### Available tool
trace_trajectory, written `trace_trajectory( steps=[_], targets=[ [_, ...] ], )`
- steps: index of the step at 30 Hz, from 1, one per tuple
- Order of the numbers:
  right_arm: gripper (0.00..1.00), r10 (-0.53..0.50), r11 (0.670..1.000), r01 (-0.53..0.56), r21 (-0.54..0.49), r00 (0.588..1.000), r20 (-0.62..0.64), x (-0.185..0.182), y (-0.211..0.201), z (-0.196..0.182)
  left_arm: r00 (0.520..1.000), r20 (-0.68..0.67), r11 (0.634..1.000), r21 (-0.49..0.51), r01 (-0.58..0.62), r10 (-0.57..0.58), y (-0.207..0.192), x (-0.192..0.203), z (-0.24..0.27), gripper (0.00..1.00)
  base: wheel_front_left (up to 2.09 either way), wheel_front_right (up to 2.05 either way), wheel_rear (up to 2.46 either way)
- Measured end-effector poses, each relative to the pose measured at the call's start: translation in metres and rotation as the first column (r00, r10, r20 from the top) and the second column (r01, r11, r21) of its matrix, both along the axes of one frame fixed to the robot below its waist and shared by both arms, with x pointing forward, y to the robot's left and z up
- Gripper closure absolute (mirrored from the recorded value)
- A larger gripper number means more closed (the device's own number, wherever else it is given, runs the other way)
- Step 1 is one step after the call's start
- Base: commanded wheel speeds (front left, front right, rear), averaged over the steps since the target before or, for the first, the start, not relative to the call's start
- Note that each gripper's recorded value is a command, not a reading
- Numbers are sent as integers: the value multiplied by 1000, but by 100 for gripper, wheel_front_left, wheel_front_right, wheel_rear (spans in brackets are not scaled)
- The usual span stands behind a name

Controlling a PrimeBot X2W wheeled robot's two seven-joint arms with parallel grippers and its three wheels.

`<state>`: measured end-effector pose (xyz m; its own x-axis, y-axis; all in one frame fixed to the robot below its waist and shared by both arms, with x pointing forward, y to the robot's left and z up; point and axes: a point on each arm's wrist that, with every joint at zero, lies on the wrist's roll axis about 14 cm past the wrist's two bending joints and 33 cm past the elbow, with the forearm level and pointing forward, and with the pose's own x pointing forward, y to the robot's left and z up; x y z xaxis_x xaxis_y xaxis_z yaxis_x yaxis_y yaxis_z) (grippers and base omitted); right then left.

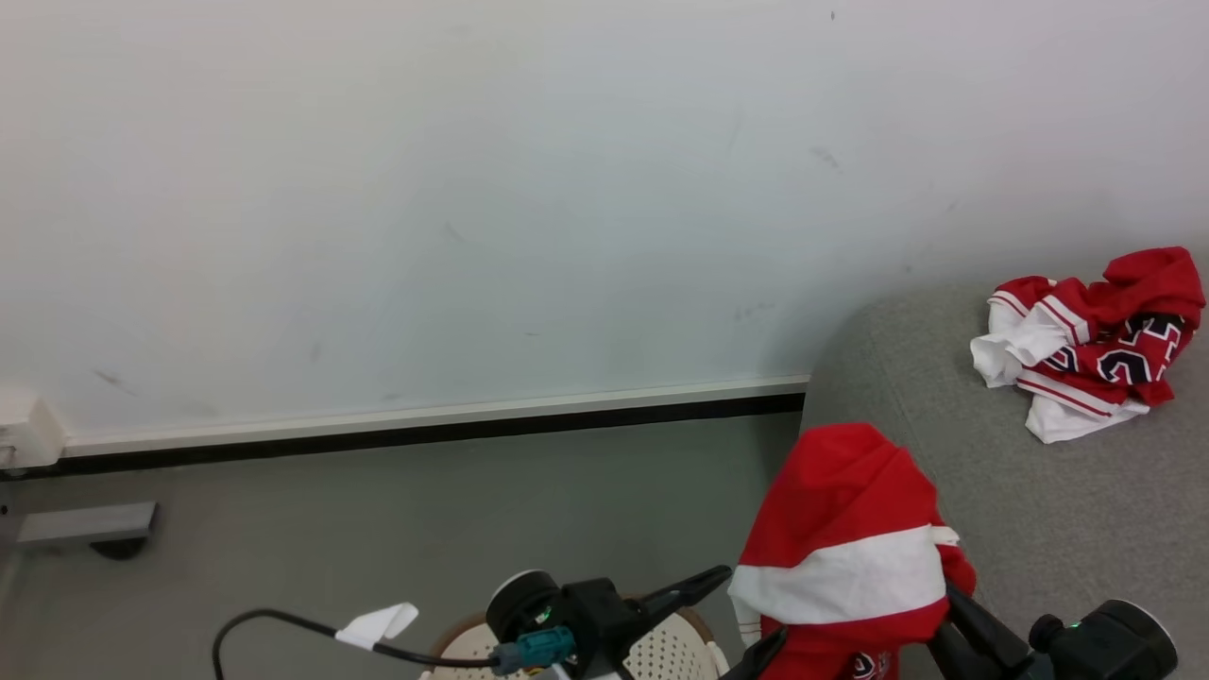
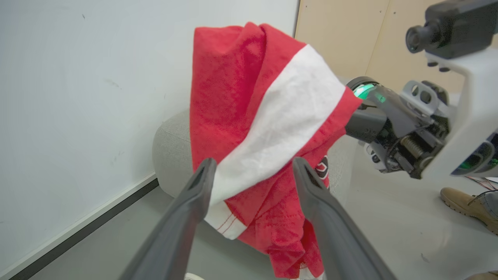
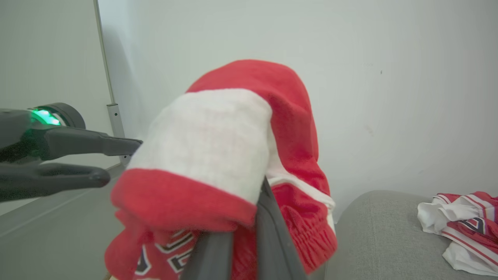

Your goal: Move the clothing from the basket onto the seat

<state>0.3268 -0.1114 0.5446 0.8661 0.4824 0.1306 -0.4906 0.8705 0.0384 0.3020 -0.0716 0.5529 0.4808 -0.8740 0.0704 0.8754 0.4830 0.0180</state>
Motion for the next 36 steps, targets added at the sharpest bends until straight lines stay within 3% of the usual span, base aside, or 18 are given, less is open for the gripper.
trace_trajectory(
  steps=[10, 22, 28, 36],
  targets=[
    [100, -210, 978, 210, 6, 978, 17, -11, -63, 1, 998, -33, 998, -9, 61, -61, -27, 0, -11, 0, 0, 0, 0],
    [100, -449, 894, 449, 9, 894, 10, -45, -135, -2, 974, -66, 976, -23, 216, -217, -73, -14, -20, 0, 0, 0, 0],
    [100, -494, 869, 494, 4, 869, -4, -57, -147, -6, 964, -74, 966, -27, 256, -257, -84, -19, -23, 0, 0, 0, 0],
    [100, -501, 866, 501, 4, 866, 4, -56, -149, -4, 962, -71, 965, -24, 263, -264, -84, -20, -23, 0, 0, 0, 0]
  ],
)
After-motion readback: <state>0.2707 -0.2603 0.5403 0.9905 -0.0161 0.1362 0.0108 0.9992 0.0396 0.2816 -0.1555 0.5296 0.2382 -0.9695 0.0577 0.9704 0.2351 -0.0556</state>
